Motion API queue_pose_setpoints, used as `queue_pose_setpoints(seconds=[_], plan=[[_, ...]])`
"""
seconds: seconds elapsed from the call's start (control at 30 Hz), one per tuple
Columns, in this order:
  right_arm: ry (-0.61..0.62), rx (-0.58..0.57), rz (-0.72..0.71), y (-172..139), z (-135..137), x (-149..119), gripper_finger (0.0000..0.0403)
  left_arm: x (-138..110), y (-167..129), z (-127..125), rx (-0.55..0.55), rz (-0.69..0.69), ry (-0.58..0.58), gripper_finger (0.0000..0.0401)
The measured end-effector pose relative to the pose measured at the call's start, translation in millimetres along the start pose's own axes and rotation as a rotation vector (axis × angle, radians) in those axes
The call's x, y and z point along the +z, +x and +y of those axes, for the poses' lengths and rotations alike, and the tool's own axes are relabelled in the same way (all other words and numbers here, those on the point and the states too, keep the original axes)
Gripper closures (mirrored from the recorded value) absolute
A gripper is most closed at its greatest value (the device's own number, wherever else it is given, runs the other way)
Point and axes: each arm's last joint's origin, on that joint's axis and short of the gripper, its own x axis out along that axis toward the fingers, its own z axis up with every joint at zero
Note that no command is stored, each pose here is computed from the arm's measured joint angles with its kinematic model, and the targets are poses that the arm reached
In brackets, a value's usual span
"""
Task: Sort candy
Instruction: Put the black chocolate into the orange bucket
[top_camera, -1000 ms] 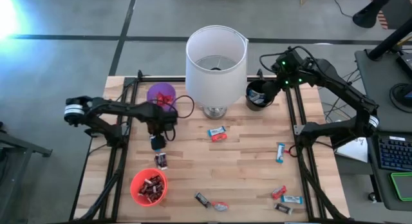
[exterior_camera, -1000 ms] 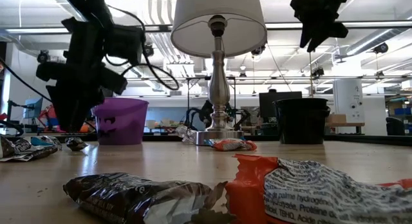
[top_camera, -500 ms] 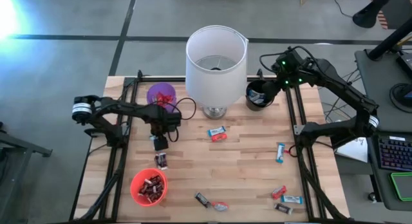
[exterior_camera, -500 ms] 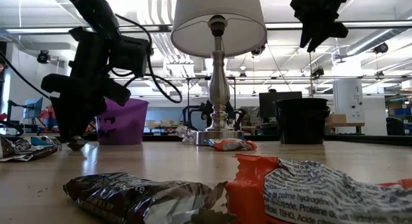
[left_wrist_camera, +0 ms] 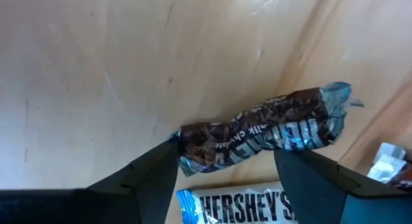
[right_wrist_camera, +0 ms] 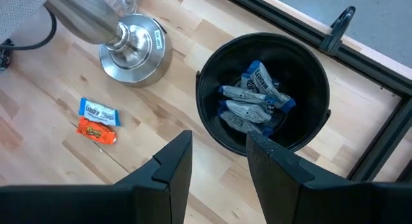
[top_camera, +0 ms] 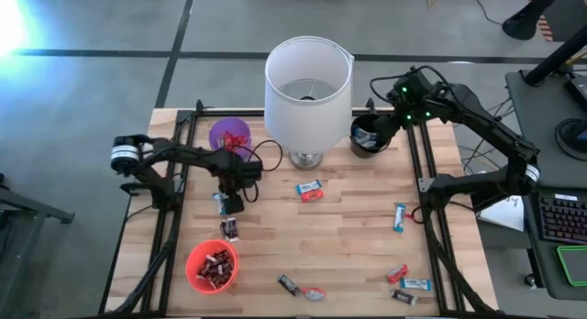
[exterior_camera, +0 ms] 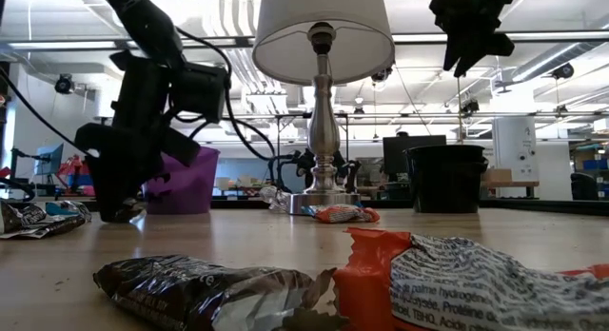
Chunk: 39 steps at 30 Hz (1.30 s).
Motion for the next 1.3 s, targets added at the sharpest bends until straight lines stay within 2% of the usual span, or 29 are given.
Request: queue_pose_setpoints(seconds=[0.23,0.63,0.8,1.13,1.3], plan=[[-0.002,0.000,0.000,0.0,0.0,0.0,0.0266,2.6,2.0,0.0,0.009,0.012,-0.009,0.0196],[-0.010,0.000,0.001,0.0,0.0,-0.1,0.0266,5.4,-1.3,-1.0,-0.008,-0.016,-0.002,0.0338],[-0.010,0.000,0.001,0.0,0.0,-0.1,0.0266,5.0,-1.3,-1.0,-0.010,-0.012,-0.003,0.0381],[-0.010,0.000,0.001,0.0,0.0,-0.1,0.0266,2.9,-5.0,-2.0,-0.037,-0.022,0.011,0.0399],[-0.018,-0.001,0.001,0.0,0.0,-0.1,0.0266,-8.3,-25.2,-5.1,-0.069,0.026,0.050,0.0399]])
